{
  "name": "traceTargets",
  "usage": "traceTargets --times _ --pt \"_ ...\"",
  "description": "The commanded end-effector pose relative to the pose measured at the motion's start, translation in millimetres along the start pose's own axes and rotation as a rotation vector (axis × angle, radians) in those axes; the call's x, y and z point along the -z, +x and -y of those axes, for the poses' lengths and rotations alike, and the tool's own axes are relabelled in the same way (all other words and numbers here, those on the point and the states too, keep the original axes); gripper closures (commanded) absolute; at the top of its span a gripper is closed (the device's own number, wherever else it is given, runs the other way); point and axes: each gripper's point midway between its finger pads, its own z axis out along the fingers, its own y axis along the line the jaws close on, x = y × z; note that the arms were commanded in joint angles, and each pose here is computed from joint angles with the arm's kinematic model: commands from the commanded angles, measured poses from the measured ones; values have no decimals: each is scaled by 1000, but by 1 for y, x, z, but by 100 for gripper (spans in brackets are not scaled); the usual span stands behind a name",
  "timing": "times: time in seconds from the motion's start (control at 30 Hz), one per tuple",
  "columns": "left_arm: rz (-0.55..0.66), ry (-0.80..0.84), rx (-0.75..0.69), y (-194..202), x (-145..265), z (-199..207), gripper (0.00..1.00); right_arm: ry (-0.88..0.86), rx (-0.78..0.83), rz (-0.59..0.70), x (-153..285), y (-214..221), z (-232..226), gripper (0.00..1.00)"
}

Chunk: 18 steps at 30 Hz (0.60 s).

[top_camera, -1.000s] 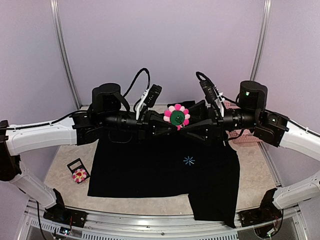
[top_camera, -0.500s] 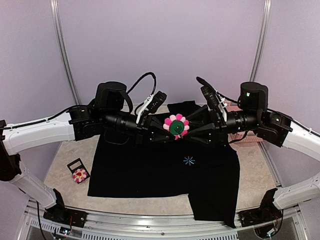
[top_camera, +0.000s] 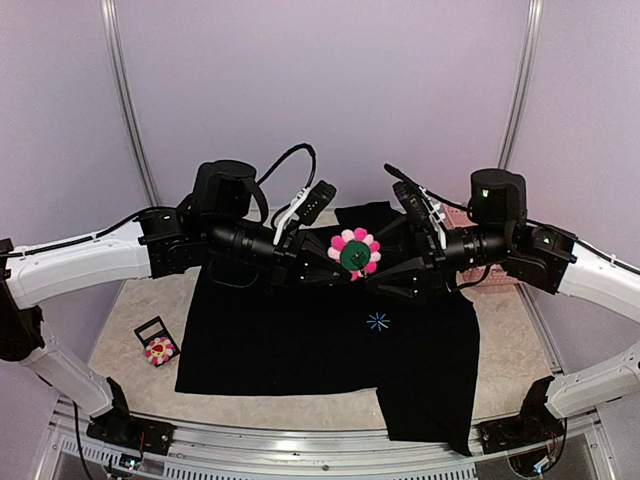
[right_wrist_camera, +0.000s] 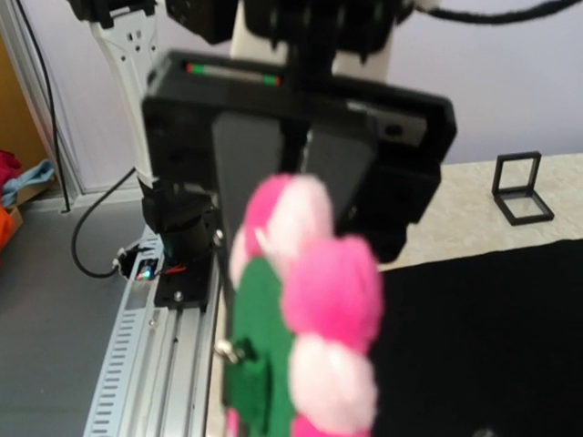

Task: Pin the brooch onto the clothing
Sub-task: Pass from the left arm to the right

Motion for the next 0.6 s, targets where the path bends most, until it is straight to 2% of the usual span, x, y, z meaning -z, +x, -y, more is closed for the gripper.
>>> traceTargets --times 0.0,0.57 --pt "7 33 23 -8 -1 5 100 24 28 -2 0 6 7 19" --pt "5 33 30 -9 -2 1 100 98 74 -30 -3 24 21 21"
